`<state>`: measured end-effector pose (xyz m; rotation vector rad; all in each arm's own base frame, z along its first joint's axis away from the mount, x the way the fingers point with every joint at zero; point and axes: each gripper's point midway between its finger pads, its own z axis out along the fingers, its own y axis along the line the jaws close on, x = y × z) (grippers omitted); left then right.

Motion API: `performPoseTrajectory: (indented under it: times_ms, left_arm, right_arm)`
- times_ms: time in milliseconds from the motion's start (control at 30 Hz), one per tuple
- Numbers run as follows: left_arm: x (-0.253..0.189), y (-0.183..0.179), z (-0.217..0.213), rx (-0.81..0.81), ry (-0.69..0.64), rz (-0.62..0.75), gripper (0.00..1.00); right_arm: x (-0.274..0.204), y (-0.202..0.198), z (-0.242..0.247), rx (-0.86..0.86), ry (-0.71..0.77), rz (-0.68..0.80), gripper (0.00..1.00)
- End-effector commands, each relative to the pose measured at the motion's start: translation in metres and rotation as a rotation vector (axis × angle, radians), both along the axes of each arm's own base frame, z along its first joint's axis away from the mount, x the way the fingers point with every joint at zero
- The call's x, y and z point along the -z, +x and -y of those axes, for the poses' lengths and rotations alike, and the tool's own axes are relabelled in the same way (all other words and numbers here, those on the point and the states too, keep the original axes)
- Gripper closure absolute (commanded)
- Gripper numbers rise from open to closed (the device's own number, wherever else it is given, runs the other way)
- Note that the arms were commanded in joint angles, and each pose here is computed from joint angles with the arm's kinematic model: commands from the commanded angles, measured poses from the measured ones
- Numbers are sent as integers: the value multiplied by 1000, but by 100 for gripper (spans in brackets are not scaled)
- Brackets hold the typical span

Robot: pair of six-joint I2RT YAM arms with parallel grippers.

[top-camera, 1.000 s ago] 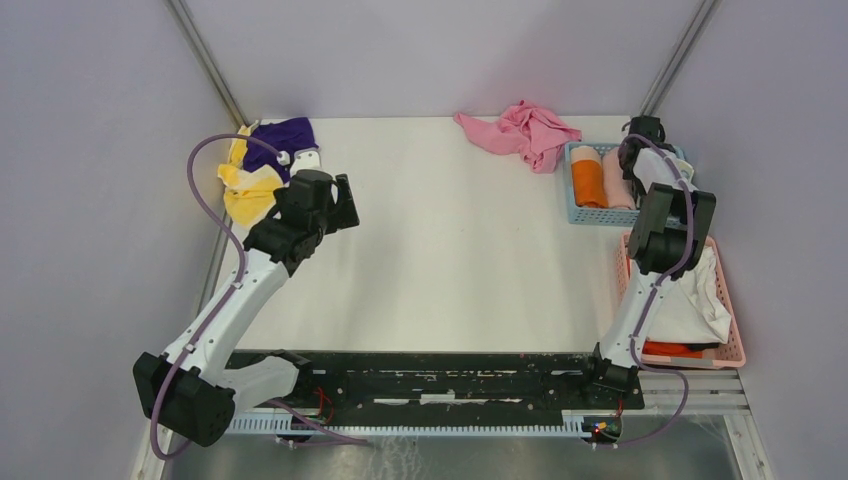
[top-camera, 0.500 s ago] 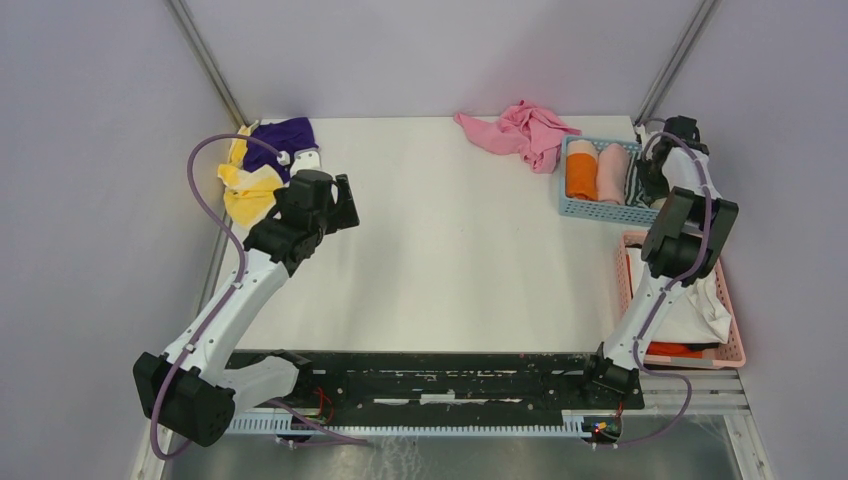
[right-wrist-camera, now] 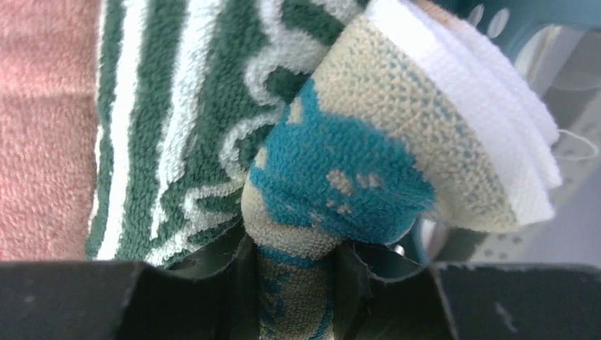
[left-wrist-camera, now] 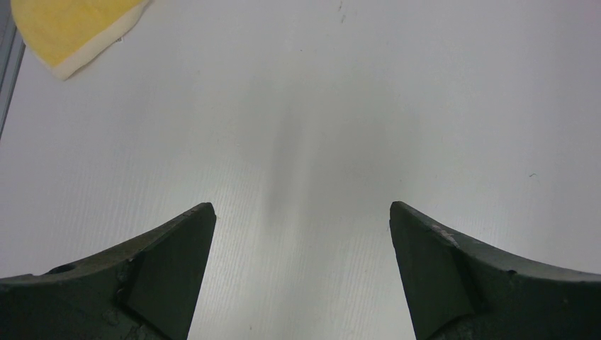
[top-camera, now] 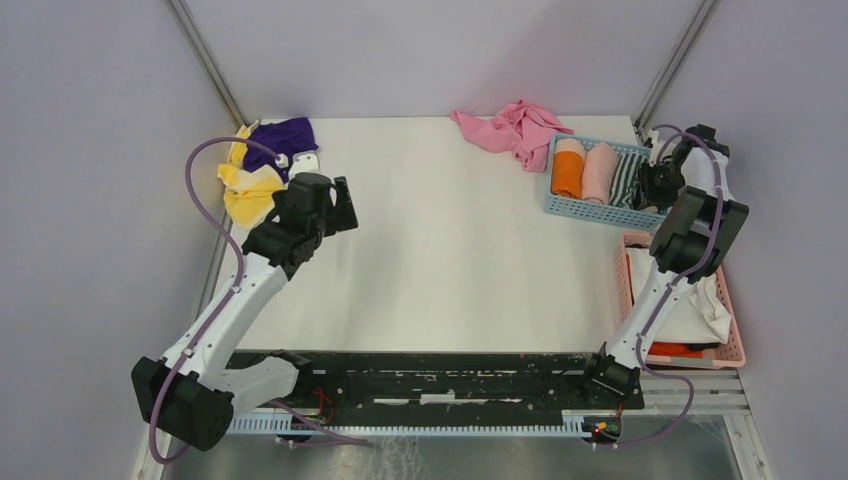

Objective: Roll the towels
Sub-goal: Place the towel in the bin.

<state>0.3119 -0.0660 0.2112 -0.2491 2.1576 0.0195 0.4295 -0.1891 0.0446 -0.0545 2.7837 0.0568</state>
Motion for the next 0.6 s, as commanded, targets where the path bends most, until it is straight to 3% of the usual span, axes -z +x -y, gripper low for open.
performPoseTrajectory:
  times_ms: [0, 167, 333, 567]
  left_arm:
    - [-15, 5, -8, -20, 18, 65, 1]
    - [-15, 5, -7, -18, 14, 63, 1]
    - [-15, 5, -8, -20, 13, 65, 1]
    - [-17, 4, -8, -22, 7, 70, 1]
  right_arm:
    - [52, -65, -41, 139, 277, -355, 96]
    - [61, -68, -31, 203, 217, -384, 79]
    - [32, -49, -11, 241, 92, -213, 55]
    - [-14, -25, 0, 244, 11, -30, 44]
